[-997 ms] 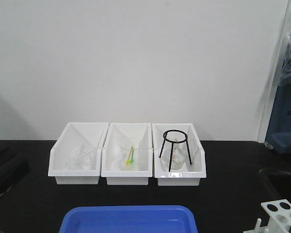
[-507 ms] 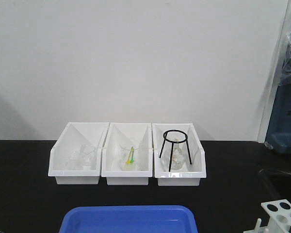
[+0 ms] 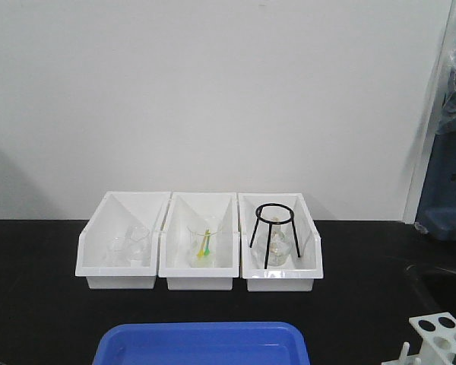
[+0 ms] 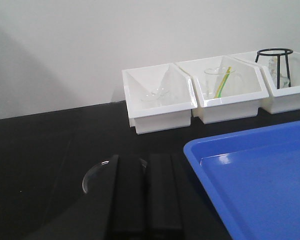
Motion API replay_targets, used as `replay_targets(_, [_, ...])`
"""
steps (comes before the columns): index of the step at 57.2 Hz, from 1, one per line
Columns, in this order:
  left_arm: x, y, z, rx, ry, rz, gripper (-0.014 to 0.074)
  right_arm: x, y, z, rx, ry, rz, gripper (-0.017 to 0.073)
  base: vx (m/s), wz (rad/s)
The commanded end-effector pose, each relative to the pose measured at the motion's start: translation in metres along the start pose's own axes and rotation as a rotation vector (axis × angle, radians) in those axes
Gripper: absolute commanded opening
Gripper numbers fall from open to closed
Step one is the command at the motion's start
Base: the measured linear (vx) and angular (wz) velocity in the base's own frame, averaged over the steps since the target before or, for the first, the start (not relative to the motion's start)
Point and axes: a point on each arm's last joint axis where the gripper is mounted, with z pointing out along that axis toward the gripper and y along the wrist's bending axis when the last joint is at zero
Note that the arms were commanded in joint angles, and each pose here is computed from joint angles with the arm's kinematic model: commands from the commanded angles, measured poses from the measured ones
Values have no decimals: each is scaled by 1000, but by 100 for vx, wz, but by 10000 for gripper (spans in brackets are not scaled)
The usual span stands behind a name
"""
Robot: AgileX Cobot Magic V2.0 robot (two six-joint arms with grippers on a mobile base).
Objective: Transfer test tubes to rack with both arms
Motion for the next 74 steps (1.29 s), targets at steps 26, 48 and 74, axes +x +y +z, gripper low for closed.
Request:
replay_targets(26, [-11,2,-5,-13,-71,45,-6,-18,-3,-3,28,-111,-11,384,0,0])
replay_targets(48, [-11,2,-5,-13,-71,45,-5,-18,-3,-3,28,-111,-11,384,0,0])
replay_targets(74, [-11,2,-5,-13,-71,45,-5,15,-8,-10,113,-176,27,305,0,0])
